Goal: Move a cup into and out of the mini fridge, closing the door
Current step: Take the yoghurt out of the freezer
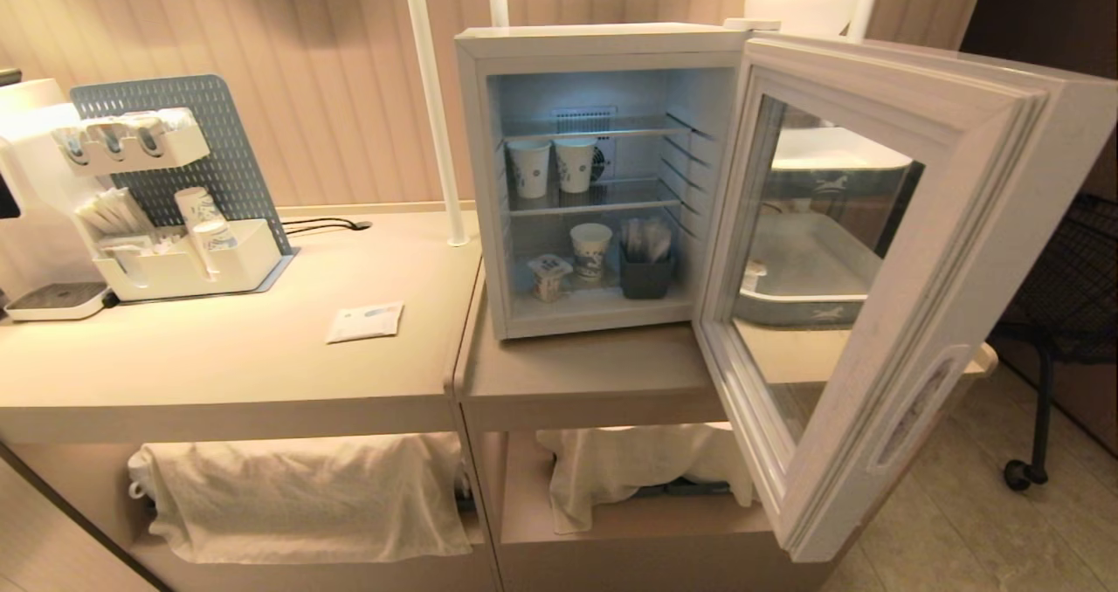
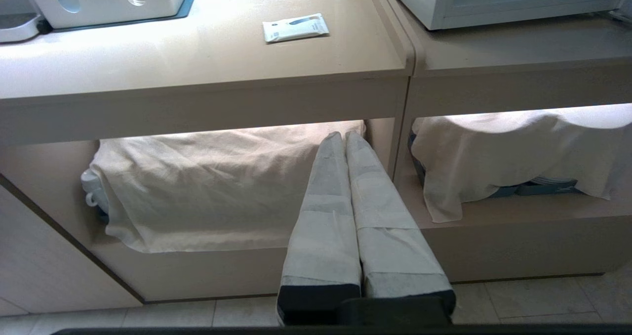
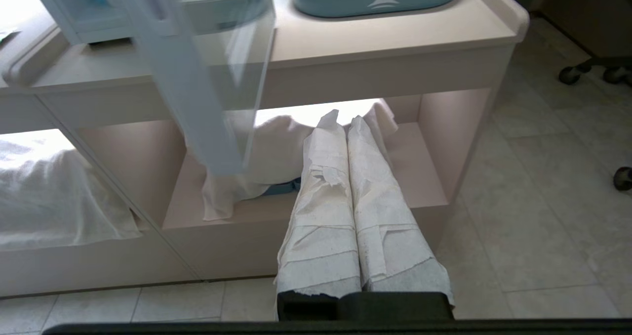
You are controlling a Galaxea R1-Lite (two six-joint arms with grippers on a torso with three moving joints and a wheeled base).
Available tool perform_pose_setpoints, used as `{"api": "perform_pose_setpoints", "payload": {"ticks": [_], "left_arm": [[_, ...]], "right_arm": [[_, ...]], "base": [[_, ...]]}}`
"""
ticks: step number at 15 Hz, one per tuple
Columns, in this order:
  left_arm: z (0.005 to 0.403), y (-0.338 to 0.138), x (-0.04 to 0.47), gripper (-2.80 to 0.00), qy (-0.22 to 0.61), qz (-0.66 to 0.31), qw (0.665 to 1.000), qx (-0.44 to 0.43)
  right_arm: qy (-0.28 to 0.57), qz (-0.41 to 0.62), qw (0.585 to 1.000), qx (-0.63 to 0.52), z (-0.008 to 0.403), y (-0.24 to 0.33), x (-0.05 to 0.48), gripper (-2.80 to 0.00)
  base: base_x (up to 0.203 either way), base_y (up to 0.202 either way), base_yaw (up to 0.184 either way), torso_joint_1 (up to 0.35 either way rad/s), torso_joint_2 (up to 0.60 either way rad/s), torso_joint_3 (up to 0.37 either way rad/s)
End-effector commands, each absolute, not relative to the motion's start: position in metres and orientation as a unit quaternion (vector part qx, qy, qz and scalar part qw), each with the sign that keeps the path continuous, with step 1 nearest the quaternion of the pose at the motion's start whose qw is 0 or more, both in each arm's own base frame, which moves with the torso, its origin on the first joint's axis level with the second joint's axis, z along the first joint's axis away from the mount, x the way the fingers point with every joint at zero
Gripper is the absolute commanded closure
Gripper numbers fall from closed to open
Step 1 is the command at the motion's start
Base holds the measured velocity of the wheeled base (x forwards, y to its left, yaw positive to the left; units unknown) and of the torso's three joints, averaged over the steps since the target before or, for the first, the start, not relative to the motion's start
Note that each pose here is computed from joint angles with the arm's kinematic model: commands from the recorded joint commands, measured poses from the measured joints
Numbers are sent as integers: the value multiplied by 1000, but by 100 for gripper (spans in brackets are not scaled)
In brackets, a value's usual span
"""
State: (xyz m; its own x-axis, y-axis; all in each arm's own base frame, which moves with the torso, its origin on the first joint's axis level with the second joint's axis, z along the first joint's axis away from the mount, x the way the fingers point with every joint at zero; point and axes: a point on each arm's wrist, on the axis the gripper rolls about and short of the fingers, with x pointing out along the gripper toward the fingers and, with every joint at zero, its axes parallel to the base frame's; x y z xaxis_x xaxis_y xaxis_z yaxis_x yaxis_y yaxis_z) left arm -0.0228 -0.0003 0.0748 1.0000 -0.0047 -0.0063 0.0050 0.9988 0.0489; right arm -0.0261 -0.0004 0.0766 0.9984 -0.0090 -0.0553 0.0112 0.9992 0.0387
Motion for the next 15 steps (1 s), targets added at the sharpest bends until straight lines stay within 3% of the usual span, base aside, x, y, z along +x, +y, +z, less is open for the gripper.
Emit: {"api": "perform_pose_setpoints", "payload": {"ticks": [1, 15], "left_arm": [[75, 0, -23, 0, 4, -2, 1000, 25], [75, 0, -23, 0, 3, -1, 1000, 19]], "right_arm": [[28, -5, 999, 20, 77, 0, -26, 0], [28, -5, 999, 20, 77, 0, -26, 0]], "base": [[0, 199, -4, 1, 7, 2], [0, 190, 1, 2, 3, 4]]}}
